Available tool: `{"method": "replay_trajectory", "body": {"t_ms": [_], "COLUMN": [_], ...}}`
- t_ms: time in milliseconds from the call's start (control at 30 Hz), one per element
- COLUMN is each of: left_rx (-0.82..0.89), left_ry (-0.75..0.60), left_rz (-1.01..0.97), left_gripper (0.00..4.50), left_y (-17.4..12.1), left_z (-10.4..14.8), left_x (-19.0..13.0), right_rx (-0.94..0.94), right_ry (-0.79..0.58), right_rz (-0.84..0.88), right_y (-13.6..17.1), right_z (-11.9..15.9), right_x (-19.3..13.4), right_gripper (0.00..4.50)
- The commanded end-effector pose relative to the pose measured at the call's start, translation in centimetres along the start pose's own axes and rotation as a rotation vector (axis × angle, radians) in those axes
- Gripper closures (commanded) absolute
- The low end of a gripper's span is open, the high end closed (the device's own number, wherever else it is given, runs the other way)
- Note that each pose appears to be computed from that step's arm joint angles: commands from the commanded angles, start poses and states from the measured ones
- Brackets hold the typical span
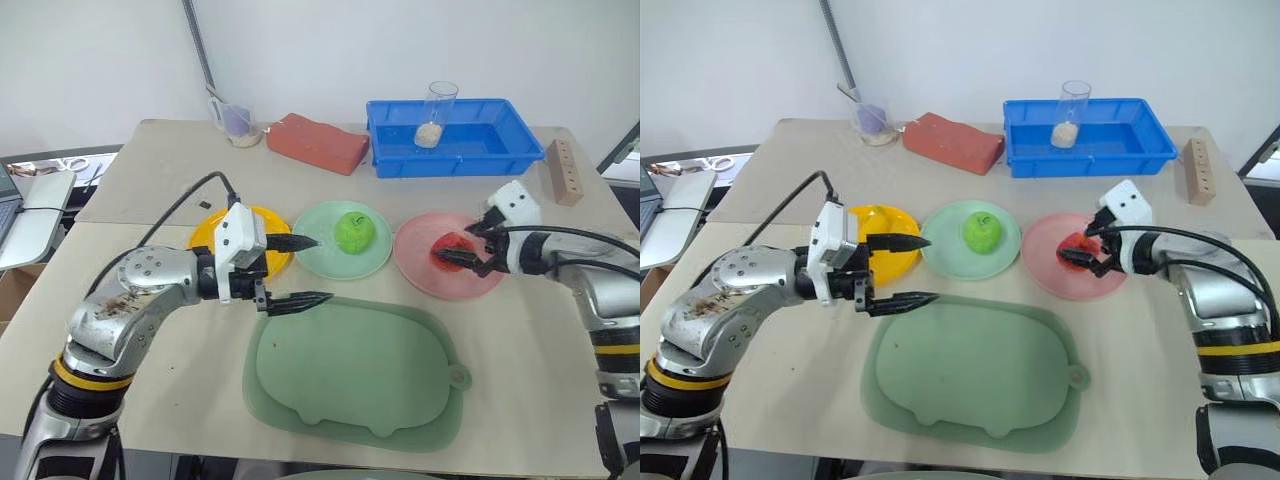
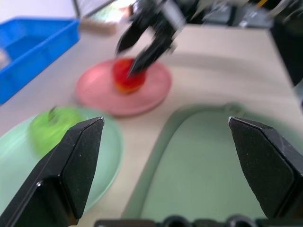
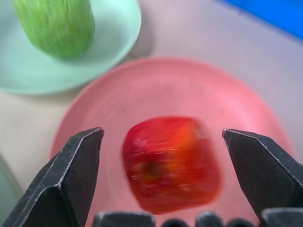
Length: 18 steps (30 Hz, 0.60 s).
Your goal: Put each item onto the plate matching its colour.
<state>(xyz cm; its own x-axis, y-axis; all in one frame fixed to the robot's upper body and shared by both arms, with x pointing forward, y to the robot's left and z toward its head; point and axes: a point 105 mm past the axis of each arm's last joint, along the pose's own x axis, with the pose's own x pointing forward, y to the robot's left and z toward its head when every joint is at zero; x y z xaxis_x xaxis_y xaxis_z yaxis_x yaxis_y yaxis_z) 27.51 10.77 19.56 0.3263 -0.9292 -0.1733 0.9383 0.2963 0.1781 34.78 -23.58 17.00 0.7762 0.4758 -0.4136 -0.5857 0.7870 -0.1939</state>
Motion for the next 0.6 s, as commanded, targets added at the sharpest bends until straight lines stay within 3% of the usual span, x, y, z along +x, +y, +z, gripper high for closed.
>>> {"method": "replay_trajectory", "body": {"t_ms": [33,167,267,433,600], "left_rx": [-0.034,-0.045,-0.077,-0.125,-0.152], "left_ry": [-0.005,0.017,0.023,0.016,0.050], "left_rz": [0.270,0.741,1.028,1.440,1.595], "left_gripper": [0.00,0.00,0.00,0.00,0.00], "left_y": [5.0,11.9,14.9,16.6,16.2], "left_z": [0.5,-1.6,-3.5,-6.9,-10.2], "left_x": [-3.2,-9.4,-14.7,-22.1,-24.2], "right_rx": [0.019,0.105,0.117,0.116,0.200], "right_ry": [-0.176,-0.282,-0.290,-0.223,-0.188], "right_rz": [-0.016,-0.208,-0.412,-0.792,-1.003], "right_y": [-0.8,-3.6,-5.9,-9.9,-11.3], "right_z": [3.1,1.9,-0.2,-5.2,-9.5], "right_x": [-3.5,-6.3,-7.4,-8.9,-9.1], "right_gripper": [0.02,0.02,0.02,0.02,0.02]}}
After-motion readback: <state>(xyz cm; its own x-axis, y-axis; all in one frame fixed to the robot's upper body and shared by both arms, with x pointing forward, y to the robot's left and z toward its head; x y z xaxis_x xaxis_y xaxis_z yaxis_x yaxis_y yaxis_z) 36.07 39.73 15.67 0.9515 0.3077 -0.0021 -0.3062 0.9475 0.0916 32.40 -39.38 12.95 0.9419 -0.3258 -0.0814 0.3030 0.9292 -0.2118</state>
